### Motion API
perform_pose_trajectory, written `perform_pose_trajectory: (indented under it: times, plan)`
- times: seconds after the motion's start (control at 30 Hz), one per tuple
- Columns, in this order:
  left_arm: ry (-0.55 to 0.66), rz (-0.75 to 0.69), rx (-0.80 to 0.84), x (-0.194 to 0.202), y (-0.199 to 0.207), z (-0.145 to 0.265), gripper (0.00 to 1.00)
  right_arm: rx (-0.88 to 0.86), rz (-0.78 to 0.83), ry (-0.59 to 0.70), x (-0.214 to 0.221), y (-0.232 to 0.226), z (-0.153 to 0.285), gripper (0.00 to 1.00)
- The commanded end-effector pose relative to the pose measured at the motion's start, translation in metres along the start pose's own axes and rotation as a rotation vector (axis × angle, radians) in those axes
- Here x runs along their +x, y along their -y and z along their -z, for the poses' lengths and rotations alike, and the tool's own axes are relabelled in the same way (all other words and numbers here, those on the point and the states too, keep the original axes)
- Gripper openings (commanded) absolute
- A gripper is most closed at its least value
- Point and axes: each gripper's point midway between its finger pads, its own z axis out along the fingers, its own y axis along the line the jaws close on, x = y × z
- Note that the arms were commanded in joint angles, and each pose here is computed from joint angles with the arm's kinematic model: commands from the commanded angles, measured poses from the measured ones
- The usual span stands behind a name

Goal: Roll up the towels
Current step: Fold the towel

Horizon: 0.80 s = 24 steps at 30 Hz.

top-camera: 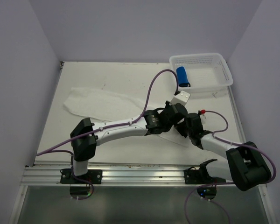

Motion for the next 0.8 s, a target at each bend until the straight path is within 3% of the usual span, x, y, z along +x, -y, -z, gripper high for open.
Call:
perform_pose_trajectory:
  times: [0.0, 0.57, 0.77]
  plan:
    - [0.108, 0.055, 0.02, -0.05, -0.004, 0.023, 0.0, -0.051, -0.065, 0.139, -0.028, -0.019, -0.003, 0.0]
    - [0.084, 0.035, 0.066, -0.036, 0.001, 0.022, 0.0, -0.084, -0.136, 0.29, -0.066, -0.038, 0.026, 0.02]
    - [0.06, 0.037, 0.086, -0.025, 0.004, 0.019, 0.0, -0.053, -0.154, 0.309, -0.07, -0.026, 0.027, 0.04]
